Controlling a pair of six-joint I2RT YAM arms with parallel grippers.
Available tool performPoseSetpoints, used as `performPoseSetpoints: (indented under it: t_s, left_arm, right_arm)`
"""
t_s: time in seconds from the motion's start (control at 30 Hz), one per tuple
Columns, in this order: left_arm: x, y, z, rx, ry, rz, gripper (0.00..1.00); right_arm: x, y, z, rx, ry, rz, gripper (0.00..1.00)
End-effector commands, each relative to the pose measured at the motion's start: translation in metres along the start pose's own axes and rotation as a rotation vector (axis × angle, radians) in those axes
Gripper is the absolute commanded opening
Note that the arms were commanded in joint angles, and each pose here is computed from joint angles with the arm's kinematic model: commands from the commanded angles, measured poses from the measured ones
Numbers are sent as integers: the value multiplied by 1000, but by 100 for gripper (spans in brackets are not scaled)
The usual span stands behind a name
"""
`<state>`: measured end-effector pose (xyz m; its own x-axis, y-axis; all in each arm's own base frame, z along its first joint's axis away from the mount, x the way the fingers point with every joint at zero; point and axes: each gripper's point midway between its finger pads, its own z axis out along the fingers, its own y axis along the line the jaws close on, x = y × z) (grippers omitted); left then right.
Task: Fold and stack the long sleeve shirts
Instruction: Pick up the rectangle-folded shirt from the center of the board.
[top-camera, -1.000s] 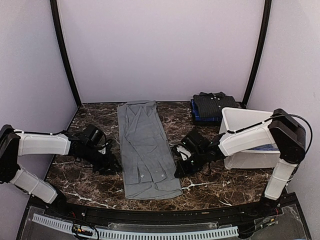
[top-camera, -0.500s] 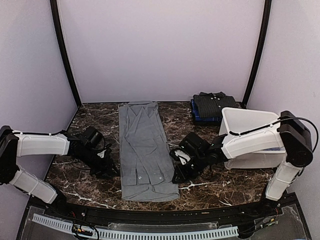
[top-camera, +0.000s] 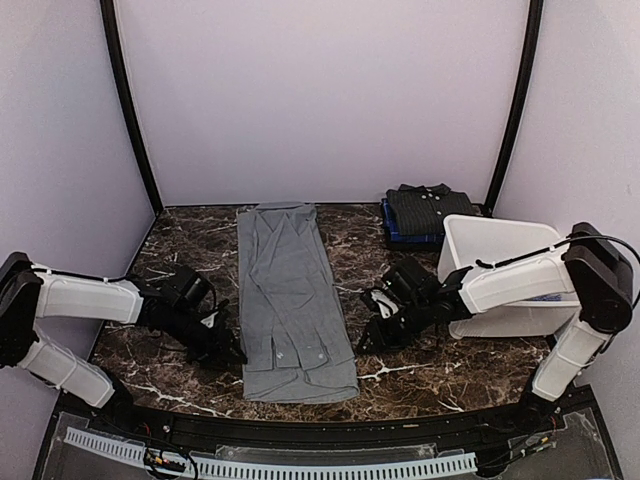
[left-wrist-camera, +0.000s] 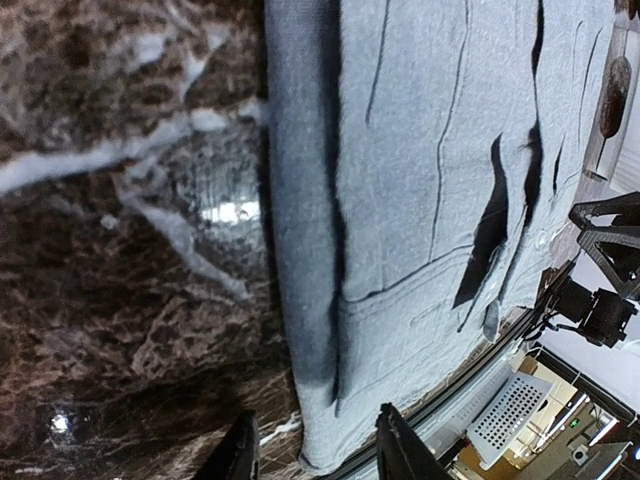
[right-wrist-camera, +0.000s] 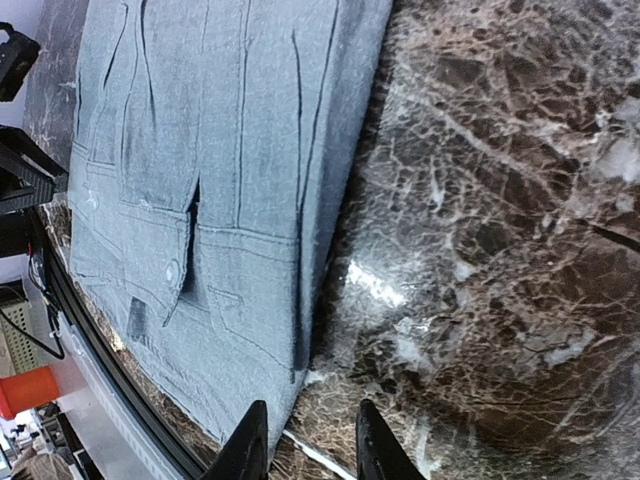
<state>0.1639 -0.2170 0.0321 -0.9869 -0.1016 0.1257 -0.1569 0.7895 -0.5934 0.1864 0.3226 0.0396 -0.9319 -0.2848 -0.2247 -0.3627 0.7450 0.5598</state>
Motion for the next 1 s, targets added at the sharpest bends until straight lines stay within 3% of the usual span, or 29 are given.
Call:
performPoseSetpoints:
  t_s: [0.0, 0.23, 0.73, 0.97]
  left_arm:
    - [10, 0, 11, 10, 31, -24, 38]
    - [15, 15, 10, -63, 7, -57, 29]
    - [19, 19, 18, -66, -11, -86, 29]
    - [17, 18, 21, -61, -27, -106, 23]
  right_arm:
    - [0, 5, 9, -79, -3, 34, 26]
    - [3, 0, 17, -86, -4, 67, 25]
    - [5, 0, 28, -114, 14, 73, 21]
    - [8, 0, 32, -126, 32, 67, 18]
